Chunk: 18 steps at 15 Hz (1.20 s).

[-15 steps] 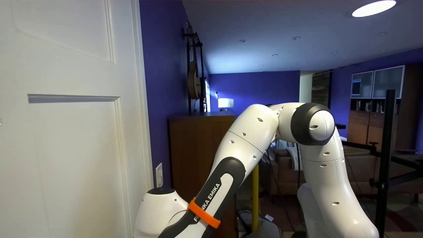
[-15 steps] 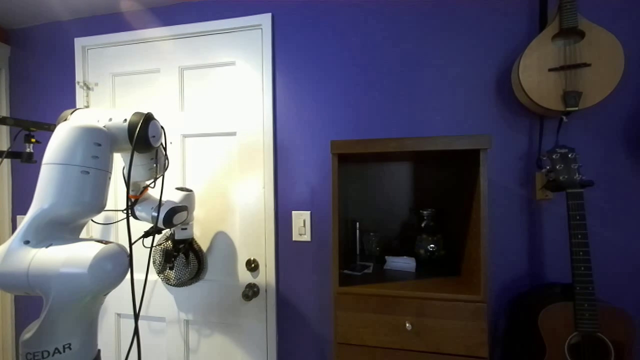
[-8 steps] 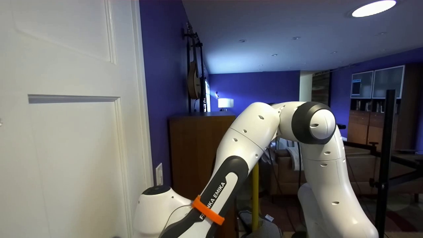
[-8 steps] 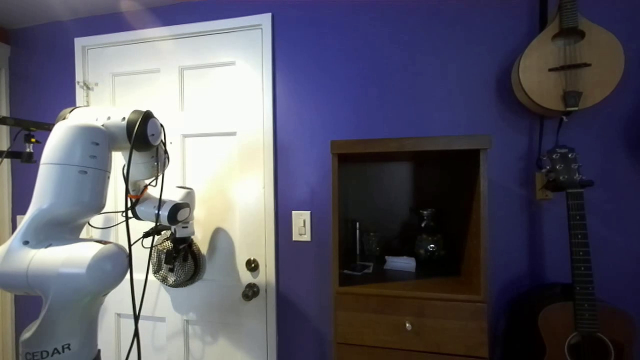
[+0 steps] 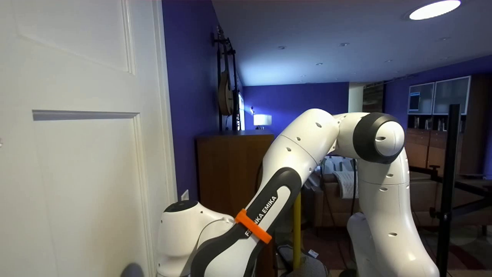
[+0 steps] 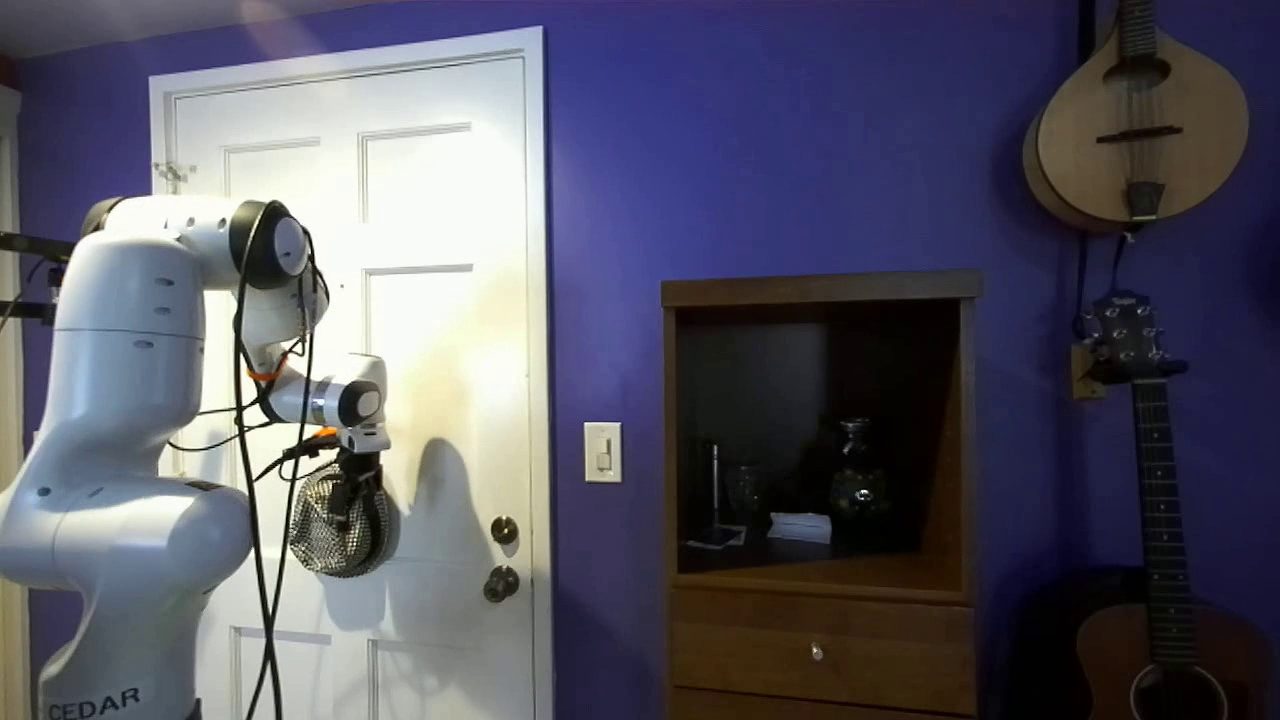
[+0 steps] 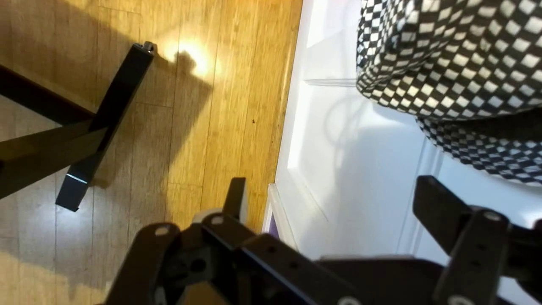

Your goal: Take the hat off of the top of the cabinet and hang it on the door

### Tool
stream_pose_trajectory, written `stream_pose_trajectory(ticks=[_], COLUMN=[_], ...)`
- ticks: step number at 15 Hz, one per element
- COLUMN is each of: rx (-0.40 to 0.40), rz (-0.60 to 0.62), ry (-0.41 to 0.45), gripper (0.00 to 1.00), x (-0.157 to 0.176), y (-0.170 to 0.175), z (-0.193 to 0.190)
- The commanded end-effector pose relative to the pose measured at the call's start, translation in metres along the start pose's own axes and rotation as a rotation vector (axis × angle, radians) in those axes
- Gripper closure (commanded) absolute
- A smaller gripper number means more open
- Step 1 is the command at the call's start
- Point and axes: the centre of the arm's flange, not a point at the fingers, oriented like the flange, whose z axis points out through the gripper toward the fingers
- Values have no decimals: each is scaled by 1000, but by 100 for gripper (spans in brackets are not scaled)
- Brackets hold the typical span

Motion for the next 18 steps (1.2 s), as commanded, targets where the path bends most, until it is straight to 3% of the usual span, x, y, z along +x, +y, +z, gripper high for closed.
stream_pose_trajectory(ticks=[1,5,10,18], rx=[-32,-86,-72,-71], rz=[-65,-186,-284,-455], ry=[70,147,226,267], gripper=[0,0,0,0], x=[2,10,20,31], y=[21,44,75,122], z=[-31,-62,-115,-188])
